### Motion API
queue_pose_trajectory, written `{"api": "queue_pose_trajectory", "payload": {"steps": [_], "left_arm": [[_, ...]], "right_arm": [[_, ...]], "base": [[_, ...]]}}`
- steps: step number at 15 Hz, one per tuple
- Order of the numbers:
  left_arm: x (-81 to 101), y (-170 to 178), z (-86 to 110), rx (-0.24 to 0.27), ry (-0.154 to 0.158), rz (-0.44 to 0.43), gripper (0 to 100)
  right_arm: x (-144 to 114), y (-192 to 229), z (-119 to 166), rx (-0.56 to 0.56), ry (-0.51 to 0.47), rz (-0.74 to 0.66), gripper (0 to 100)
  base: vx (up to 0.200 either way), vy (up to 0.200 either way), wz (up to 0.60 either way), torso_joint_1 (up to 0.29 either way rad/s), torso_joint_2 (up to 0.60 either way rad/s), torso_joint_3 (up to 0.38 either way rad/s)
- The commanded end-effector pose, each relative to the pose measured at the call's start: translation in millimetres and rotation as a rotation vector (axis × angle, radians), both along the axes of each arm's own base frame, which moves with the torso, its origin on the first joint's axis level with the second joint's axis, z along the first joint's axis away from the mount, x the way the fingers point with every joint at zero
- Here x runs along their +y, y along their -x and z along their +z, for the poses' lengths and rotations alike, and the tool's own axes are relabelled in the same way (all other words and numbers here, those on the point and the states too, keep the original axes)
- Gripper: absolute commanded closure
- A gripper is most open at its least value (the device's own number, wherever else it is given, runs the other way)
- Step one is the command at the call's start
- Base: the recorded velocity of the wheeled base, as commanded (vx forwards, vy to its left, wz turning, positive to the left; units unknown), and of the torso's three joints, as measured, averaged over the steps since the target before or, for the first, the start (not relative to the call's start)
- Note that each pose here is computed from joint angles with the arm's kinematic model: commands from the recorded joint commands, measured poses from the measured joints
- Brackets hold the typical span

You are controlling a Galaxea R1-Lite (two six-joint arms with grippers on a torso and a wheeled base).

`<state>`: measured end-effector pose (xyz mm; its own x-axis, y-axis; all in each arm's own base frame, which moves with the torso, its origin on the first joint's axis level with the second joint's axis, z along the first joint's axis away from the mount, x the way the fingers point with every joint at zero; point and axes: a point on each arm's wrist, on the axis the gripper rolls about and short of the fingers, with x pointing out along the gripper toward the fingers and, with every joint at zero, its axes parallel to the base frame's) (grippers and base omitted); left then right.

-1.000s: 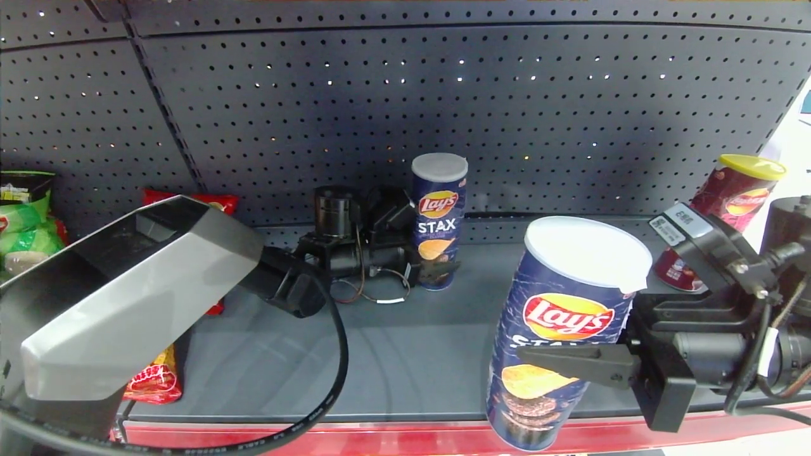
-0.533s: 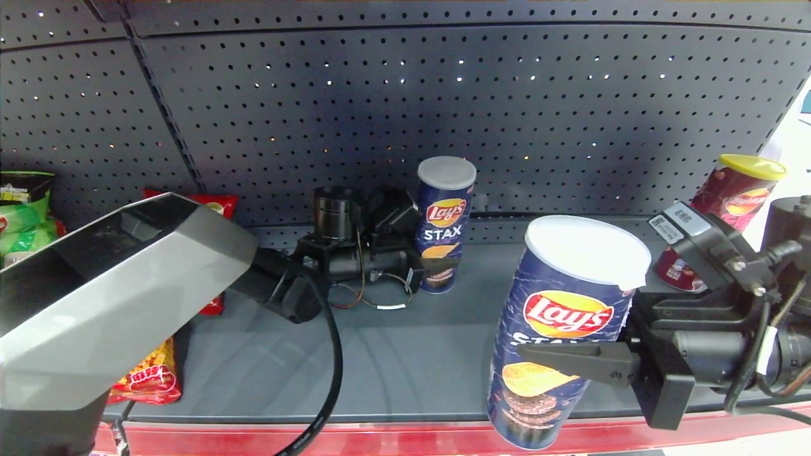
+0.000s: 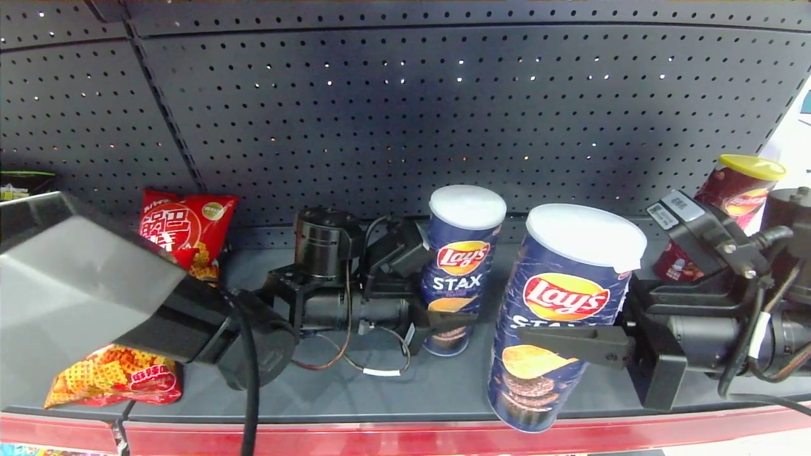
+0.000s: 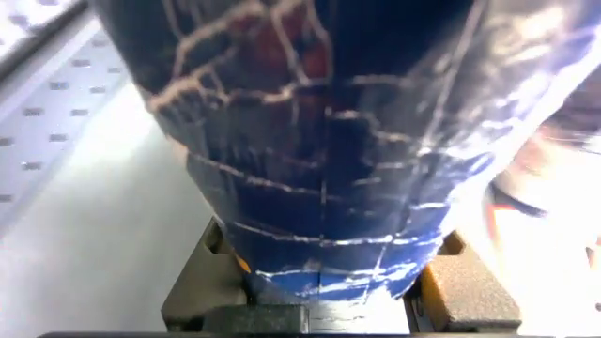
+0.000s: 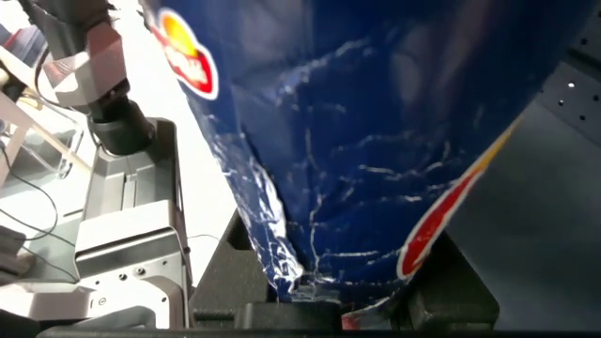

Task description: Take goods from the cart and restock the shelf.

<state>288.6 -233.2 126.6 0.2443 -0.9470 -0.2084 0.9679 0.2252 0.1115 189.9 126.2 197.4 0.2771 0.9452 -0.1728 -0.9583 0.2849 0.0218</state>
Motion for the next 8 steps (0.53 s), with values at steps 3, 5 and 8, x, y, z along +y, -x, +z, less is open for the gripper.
{"api": "queue_pose_trajectory", "payload": {"steps": [3, 5, 8], "left_arm": [[16.2, 34.2, 12.0, 0.005, -0.007, -0.011, 100], [16.7, 42.9, 6.0, 0.026, -0.025, -0.023, 100], [10.0, 48.0, -3.5, 0.051, -0.047, -0.042, 100]], "right_arm": [[-0.5, 0.6, 1.9, -0.008, -0.004, -0.001, 100], [-0.5, 0.6, 1.9, -0.008, -0.004, -0.003, 100], [0.1, -0.5, 5.2, -0.016, -0.011, -0.005, 100]], "base": [[0.0, 0.0, 0.0, 0.0, 0.0, 0.0], [0.0, 0.0, 0.0, 0.0, 0.0, 0.0], [0.0, 0.0, 0.0, 0.0, 0.0, 0.0]]}}
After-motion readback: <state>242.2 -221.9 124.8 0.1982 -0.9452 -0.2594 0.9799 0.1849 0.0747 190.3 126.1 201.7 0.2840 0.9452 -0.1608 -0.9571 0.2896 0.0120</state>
